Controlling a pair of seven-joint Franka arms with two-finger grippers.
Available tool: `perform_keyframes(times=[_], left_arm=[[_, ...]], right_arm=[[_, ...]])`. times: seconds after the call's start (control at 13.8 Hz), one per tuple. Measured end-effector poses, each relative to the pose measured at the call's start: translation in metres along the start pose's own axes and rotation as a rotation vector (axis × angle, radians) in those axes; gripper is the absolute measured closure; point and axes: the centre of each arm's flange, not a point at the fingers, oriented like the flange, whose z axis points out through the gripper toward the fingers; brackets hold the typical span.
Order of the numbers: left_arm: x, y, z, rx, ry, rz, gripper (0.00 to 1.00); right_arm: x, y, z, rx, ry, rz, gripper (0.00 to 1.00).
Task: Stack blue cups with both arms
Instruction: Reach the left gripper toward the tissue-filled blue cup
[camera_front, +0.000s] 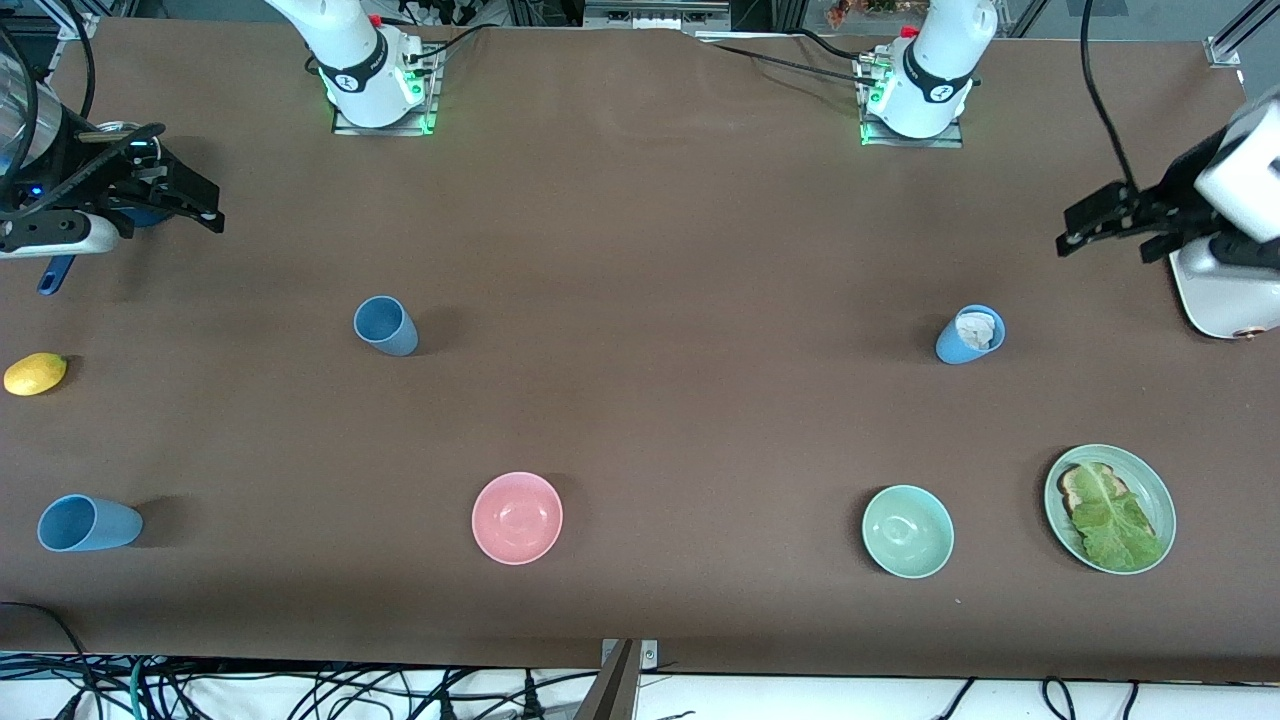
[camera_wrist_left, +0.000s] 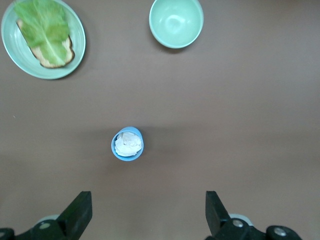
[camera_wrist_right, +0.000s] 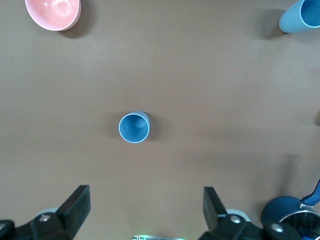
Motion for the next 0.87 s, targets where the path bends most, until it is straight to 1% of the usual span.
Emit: perform_keyframes(times=[0.15, 0.29, 0.44, 0.65, 0.87], left_arm=[[0.016, -0.022, 0.028, -0.006, -0.050, -0.036, 0.00], [0.026, -0.045, 0.048, -0.010, -0.086, -0.072, 0.00], [0.032, -0.057, 0.065, 0.017, -0.113, -0.085, 0.00], [0.039, -0.060, 0.092, 0.037, -0.105, -0.073, 0.00], [0.042, -0.067, 0.123, 0.045, -0.090, -0.027, 0.00]], right_arm=[[0.001, 0.000, 0.002, 0.000, -0.005, 0.000, 0.00], [0.004, 0.000, 0.008, 0.000, -0.016, 0.000, 0.00], [0.007, 0.000, 0.016, 0.000, -0.033, 0.000, 0.00], [0.011, -0.003, 0.038, -0.001, -0.068, -0.006, 0.00], [0.013, -0.010, 0.047, -0.002, -0.071, -0.018, 0.00]])
